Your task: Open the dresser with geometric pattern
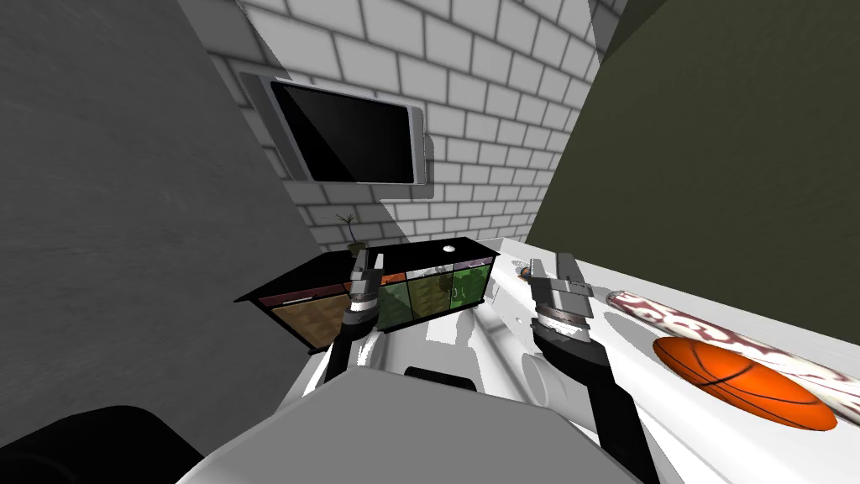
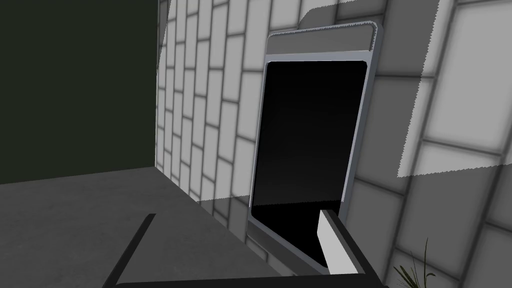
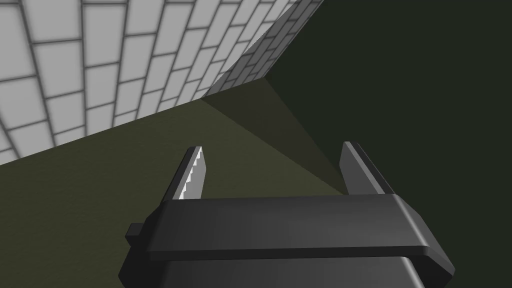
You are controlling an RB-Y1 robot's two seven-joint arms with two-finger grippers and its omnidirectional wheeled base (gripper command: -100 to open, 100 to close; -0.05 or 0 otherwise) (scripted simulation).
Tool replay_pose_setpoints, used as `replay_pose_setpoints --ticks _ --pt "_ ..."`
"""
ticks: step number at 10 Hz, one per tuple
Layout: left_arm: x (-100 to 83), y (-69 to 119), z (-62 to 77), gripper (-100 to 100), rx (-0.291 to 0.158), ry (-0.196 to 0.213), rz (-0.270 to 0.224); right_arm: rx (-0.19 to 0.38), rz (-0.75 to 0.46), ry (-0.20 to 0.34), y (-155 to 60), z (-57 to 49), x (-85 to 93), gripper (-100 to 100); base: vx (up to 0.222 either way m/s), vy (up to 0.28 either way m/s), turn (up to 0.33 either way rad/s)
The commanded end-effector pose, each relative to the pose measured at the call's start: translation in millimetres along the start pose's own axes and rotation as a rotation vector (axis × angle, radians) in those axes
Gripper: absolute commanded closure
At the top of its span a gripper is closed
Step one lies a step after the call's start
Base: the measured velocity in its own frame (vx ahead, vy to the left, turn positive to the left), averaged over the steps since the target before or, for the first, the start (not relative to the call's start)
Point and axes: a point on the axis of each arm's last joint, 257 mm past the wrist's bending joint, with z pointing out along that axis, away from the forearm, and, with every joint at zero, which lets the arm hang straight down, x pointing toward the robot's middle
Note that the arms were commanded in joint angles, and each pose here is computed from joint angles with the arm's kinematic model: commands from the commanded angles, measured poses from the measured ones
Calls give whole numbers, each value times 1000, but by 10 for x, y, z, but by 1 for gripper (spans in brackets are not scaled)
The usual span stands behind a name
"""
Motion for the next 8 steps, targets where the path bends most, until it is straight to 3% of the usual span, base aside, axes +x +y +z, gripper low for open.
replay_pose_setpoints --ticks 1,8 --pt "0 0 0 0 0 0 0 0 0 0 0 0 0 0 0 0 0" --pt "0 -1 1 0 0 0 0 0 0 0 2 1 0 0 0 0 0"
